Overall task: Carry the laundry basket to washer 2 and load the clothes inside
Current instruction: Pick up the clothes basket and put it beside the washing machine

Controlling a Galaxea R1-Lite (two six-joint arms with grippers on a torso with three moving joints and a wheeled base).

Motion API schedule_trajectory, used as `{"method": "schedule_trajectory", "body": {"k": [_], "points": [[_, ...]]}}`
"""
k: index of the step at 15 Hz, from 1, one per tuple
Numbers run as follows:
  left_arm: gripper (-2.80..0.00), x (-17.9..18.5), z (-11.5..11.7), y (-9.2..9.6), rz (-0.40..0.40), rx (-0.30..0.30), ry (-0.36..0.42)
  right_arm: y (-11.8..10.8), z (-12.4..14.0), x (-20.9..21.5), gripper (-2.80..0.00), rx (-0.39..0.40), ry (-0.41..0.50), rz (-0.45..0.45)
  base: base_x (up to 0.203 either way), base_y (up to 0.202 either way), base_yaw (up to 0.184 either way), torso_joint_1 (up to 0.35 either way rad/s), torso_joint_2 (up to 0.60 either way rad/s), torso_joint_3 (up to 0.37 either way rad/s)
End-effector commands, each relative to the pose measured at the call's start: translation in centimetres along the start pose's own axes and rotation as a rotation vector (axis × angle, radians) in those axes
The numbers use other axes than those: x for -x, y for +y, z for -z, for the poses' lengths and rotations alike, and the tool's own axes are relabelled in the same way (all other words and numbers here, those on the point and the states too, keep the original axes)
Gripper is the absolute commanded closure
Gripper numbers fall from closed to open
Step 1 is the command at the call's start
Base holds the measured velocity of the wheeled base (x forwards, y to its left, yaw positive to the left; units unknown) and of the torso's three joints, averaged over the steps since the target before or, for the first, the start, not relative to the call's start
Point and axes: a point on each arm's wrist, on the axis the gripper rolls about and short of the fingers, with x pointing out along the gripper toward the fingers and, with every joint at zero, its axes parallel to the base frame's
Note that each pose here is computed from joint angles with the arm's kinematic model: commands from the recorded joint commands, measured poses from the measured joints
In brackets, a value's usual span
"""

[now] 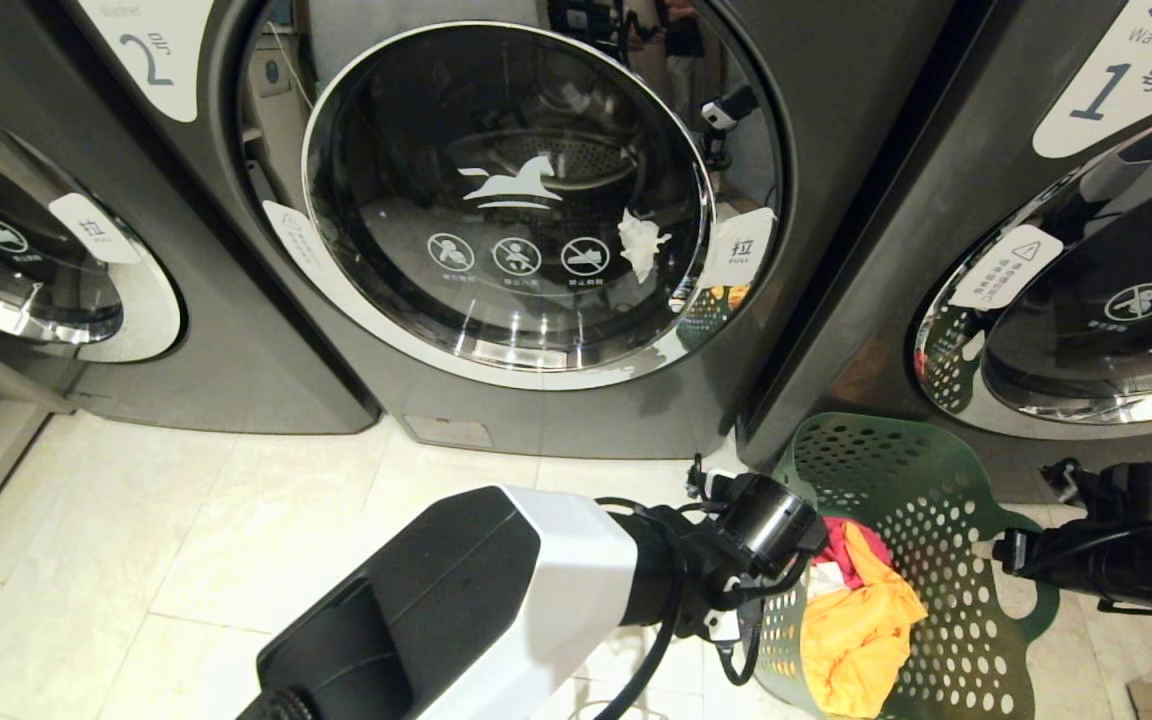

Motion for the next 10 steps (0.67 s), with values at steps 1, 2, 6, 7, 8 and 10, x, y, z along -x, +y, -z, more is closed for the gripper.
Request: {"method": "schedule_trajectory", "body": {"k": [1, 2, 6, 7, 8, 10], "points": [[-2.80, 0.1, -0.1, 0.0, -0.004, 0.009, -0.002, 0.4, -0.2, 1.0, -2.80, 0.004, -0.012, -0.007, 0.000, 0.000, 0.000, 0.000, 0.00, 0.000], [-2.80, 0.3, -0.3, 0.1, -0.002, 0.022, -0.007, 0.9, -0.4, 2.0, -2.80, 0.007, -0.020, -0.018, 0.000, 0.000, 0.000, 0.000, 0.00, 0.000], [0.00, 1.2, -1.0, 0.4, -0.002, 0.037, -0.025, 3.1, -0.1, 6.5, 0.00, 0.021, -0.042, -0.068, 0.000, 0.000, 0.000, 0.000, 0.00, 0.000], [0.00, 1.2, -1.0, 0.5, -0.002, 0.039, -0.025, 3.5, 0.0, 7.3, 0.00, 0.024, -0.047, -0.073, 0.000, 0.000, 0.000, 0.000, 0.00, 0.000], [0.00, 1.6, -1.3, 0.6, 0.000, 0.049, -0.032, 3.8, 0.0, 8.1, 0.00, 0.028, -0.057, -0.074, 0.000, 0.000, 0.000, 0.000, 0.00, 0.000], [0.00, 2.8, -2.0, 1.0, 0.006, 0.068, -0.045, 4.3, 0.1, 9.8, 0.00, 0.036, -0.077, -0.072, 0.000, 0.000, 0.000, 0.000, 0.00, 0.000]]}}
